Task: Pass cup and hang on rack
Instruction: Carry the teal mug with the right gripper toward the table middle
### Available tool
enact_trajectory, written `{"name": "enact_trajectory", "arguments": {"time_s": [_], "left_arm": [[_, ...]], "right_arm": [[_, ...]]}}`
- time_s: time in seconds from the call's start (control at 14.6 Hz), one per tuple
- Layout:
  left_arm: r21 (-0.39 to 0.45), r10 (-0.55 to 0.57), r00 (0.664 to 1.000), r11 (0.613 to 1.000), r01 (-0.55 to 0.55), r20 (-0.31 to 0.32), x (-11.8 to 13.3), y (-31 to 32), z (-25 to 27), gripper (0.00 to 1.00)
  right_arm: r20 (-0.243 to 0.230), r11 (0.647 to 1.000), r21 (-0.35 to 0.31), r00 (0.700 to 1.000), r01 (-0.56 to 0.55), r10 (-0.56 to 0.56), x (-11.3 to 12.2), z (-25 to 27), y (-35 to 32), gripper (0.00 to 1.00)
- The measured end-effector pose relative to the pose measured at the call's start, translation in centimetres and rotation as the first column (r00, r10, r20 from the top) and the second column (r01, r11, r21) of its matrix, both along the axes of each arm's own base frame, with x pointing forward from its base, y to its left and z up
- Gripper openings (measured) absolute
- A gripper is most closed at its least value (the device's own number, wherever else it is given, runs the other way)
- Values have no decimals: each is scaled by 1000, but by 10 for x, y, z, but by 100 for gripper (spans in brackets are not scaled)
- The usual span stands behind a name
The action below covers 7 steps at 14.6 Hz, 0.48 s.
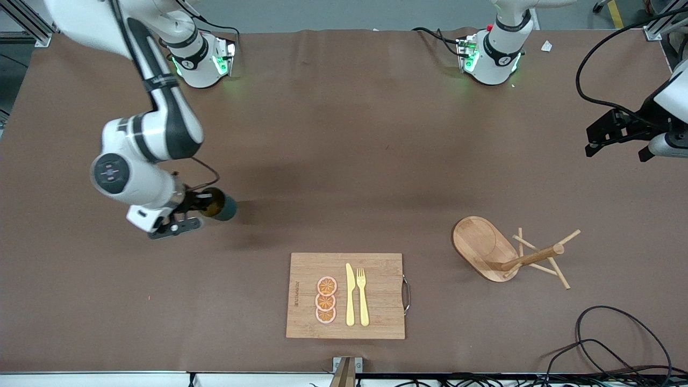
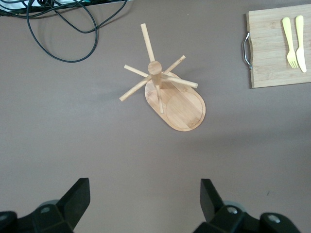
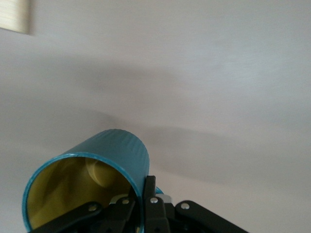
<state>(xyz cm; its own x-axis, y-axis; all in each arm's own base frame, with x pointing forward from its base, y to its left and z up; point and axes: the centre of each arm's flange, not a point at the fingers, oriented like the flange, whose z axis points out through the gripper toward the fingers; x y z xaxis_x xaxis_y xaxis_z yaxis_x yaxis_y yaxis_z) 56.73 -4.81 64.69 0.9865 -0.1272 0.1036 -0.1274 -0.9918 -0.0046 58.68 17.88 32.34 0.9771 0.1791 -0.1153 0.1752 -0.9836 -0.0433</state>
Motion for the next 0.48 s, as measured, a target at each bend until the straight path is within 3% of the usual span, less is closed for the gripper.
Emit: {"name": "enact_trajectory", "arguments": {"time_s": [0.48], "left_arm": [[0,6,1000,1000,-6,-2,1,1,-1,100]], "right_arm": [[53,979,9,978,202,-202,-56,8,185,4]]}}
